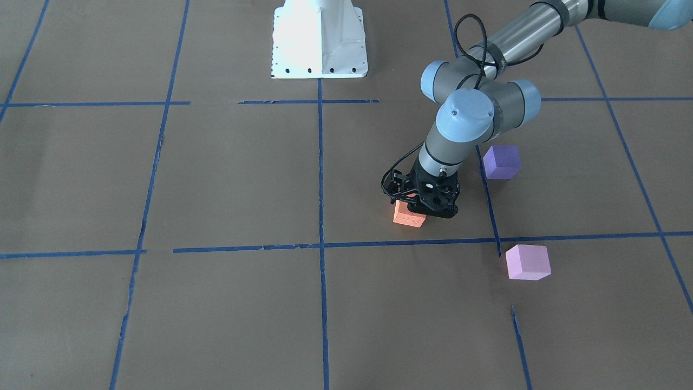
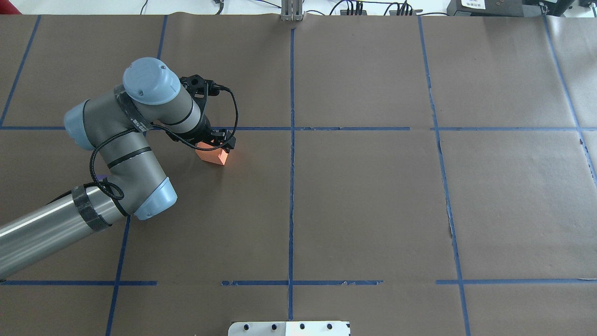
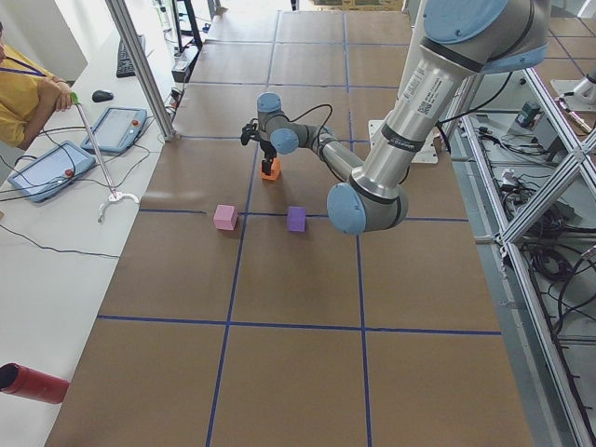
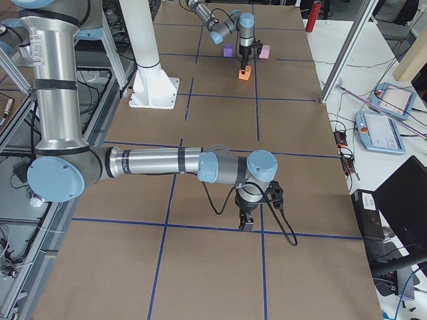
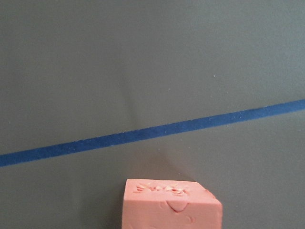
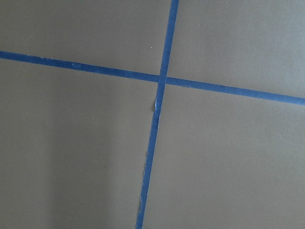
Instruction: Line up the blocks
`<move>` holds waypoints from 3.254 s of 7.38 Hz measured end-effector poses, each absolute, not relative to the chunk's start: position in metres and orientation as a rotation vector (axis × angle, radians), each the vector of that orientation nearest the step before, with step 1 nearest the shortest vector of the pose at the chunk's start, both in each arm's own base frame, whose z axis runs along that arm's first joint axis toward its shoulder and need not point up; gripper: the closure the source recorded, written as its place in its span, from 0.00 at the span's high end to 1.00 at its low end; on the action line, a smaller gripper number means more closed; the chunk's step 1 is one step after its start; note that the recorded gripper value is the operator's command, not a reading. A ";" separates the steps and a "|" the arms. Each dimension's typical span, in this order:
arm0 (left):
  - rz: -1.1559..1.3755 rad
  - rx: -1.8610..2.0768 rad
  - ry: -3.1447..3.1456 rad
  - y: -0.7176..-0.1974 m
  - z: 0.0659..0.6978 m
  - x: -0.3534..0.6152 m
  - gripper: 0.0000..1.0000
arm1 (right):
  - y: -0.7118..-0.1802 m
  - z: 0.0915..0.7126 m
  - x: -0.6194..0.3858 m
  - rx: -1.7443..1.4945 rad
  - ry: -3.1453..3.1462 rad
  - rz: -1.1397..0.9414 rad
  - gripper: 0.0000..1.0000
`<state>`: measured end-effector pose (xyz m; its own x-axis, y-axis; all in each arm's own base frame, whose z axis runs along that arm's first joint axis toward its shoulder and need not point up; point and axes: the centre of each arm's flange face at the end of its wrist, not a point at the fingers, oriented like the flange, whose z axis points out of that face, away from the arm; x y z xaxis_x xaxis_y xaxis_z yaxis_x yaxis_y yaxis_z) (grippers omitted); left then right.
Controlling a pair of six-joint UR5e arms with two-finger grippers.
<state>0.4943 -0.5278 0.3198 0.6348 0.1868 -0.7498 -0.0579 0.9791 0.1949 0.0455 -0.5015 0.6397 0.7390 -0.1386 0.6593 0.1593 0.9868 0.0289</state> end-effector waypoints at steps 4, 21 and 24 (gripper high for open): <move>0.139 0.164 0.875 -0.528 0.329 0.499 0.37 | -0.501 0.640 0.046 -0.030 -0.721 -0.163 1.00; -0.085 0.065 0.816 -0.562 0.465 0.293 0.99 | -0.501 0.640 0.046 -0.030 -0.721 -0.164 1.00; -0.059 0.205 0.763 -0.571 0.493 0.157 0.99 | -0.501 0.640 0.045 -0.030 -0.721 -0.164 1.00</move>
